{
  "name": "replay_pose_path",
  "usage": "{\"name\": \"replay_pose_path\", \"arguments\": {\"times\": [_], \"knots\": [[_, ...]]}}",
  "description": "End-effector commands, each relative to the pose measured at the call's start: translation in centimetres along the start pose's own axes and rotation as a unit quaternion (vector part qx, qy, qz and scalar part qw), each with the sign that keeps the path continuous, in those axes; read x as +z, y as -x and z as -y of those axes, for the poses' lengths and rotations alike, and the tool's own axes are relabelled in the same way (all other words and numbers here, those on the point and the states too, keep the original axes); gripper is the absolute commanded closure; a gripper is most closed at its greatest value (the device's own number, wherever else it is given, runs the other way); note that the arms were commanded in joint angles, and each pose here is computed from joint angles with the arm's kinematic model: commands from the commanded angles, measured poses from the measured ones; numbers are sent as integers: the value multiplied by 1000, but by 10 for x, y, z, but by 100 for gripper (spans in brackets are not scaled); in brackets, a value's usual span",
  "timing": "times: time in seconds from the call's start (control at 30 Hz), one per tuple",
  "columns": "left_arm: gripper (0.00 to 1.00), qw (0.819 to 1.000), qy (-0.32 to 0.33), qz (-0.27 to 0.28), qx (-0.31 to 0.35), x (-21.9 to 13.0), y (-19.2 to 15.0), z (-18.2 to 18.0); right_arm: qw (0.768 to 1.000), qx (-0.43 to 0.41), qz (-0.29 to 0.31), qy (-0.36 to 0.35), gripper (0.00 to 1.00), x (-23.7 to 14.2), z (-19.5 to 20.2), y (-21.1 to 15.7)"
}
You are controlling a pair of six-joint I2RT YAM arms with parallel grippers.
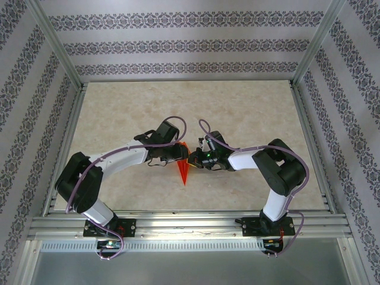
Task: Fold a paper plane with a square sheet of paper (pick it up from the middle)
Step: Move the paper plane to the center of the table.
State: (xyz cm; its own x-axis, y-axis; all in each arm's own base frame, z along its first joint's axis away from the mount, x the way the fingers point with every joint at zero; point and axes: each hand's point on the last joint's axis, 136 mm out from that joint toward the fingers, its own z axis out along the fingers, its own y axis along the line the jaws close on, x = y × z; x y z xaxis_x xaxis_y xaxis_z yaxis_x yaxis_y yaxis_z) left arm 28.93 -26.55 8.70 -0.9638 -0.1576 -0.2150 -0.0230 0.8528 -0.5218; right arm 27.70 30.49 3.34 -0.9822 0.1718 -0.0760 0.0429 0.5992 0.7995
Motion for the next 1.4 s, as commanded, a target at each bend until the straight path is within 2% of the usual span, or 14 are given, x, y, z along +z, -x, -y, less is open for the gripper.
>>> {"name": "replay_pose_path", "arguments": {"times": [0.0, 0.43, 0.63, 0.73, 0.83, 1.2, 1.37], "knots": [[58, 1000, -4, -20, -12, 13, -10, 0, 1000, 0, 2, -1, 99, 2, 1, -2], [55, 998, 40, -49, -20, 25, -23, -21, 1000, 1, 2, 2, 99, 3, 1, -2], [53, 997, 37, -58, -20, 29, -27, -21, 1000, 4, 1, 3, 99, 4, 2, -3], [54, 997, 41, -64, -21, 32, -29, -23, 1000, 4, 3, 5, 99, 4, 1, -2], [60, 996, 47, -71, -21, 33, -32, -26, 1000, 4, 3, 6, 99, 4, 0, -1], [59, 995, 66, -63, -31, 25, -35, -34, 1000, 5, 5, 9, 100, 3, -2, 0], [63, 995, 62, -73, -36, 29, -38, -33, 1000, 6, 4, 10, 100, 3, -2, -1]]}}
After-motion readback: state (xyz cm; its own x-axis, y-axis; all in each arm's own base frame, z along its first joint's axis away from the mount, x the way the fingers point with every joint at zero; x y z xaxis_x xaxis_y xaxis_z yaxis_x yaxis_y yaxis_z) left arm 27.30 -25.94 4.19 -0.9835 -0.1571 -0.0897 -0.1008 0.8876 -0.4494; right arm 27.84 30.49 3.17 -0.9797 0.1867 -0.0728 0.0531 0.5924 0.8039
